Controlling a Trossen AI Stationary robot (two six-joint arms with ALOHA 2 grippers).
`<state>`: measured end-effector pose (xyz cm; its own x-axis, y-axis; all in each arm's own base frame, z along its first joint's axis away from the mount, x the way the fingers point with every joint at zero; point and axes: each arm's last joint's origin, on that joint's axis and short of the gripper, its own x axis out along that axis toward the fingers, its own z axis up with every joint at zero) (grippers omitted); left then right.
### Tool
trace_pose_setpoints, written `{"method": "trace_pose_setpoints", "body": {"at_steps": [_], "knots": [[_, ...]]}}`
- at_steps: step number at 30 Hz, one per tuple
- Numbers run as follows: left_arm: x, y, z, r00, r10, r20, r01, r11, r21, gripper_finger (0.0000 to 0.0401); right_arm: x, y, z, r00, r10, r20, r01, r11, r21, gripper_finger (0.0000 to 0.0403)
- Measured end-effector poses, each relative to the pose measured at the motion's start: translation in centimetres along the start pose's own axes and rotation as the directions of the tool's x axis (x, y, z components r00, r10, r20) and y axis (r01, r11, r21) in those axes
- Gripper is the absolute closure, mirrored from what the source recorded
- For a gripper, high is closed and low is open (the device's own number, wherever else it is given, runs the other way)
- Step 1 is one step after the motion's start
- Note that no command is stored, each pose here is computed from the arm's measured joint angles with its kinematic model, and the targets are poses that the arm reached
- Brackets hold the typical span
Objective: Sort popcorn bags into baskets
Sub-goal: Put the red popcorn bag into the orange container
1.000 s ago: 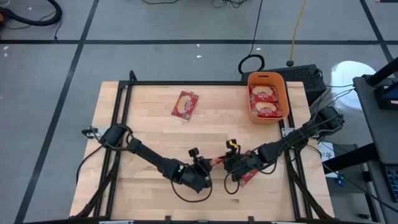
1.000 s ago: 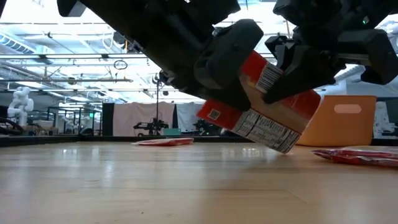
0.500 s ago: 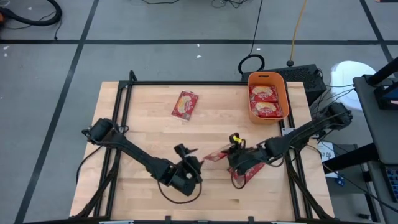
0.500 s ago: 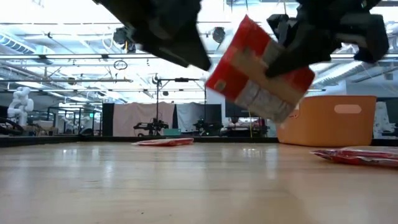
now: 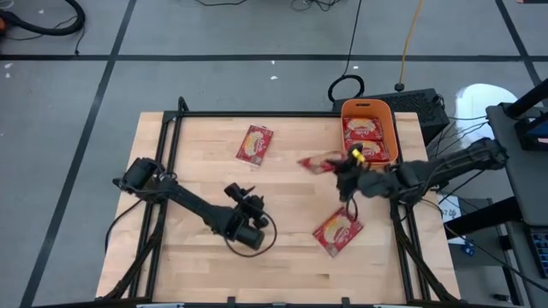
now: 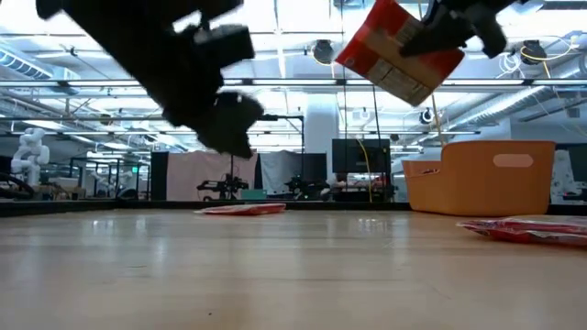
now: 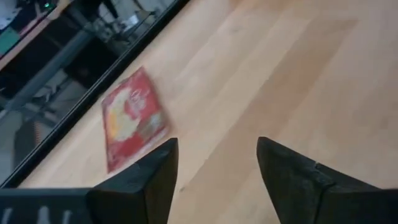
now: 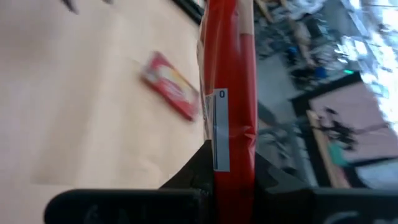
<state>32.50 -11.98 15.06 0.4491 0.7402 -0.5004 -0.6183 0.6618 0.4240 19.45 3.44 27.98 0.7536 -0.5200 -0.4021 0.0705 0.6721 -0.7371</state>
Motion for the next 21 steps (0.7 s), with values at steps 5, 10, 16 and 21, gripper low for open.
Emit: {"method": "trace_pose_setpoints", "body": {"at_steps": [5, 10, 16, 21], "knots": [[2.4, 1.4, -1.3, 0.996, 0.059, -0.062, -0.059, 0.998, -0.005, 0.0202, 0.0, -2.2, -1.1, 0.994, -0.094, -0.051, 0.093, 0.995, -0.027, 0.0378], [3.9, 1.3, -0.7, 0.992, -0.026, -0.121, 0.025, 1.0, -0.005, 0.0221, 0.6, -3.7, -2.4, 0.98, -0.146, -0.137, 0.137, 0.988, -0.073, 0.0378], [4.4, -0.1, 1.5, 0.982, -0.191, -0.004, 0.191, 0.982, 0.009, 0.0242, 1.6, -5.1, -4.3, 0.927, -0.224, -0.303, 0.173, 0.967, -0.185, 0.0378], [4.3, -0.7, 3.0, 0.953, -0.29, 0.085, 0.29, 0.957, 0.006, 0.0248, 2.3, -6.2, -6.0, 0.877, -0.242, -0.415, 0.159, 0.961, -0.224, 0.0378]]}}
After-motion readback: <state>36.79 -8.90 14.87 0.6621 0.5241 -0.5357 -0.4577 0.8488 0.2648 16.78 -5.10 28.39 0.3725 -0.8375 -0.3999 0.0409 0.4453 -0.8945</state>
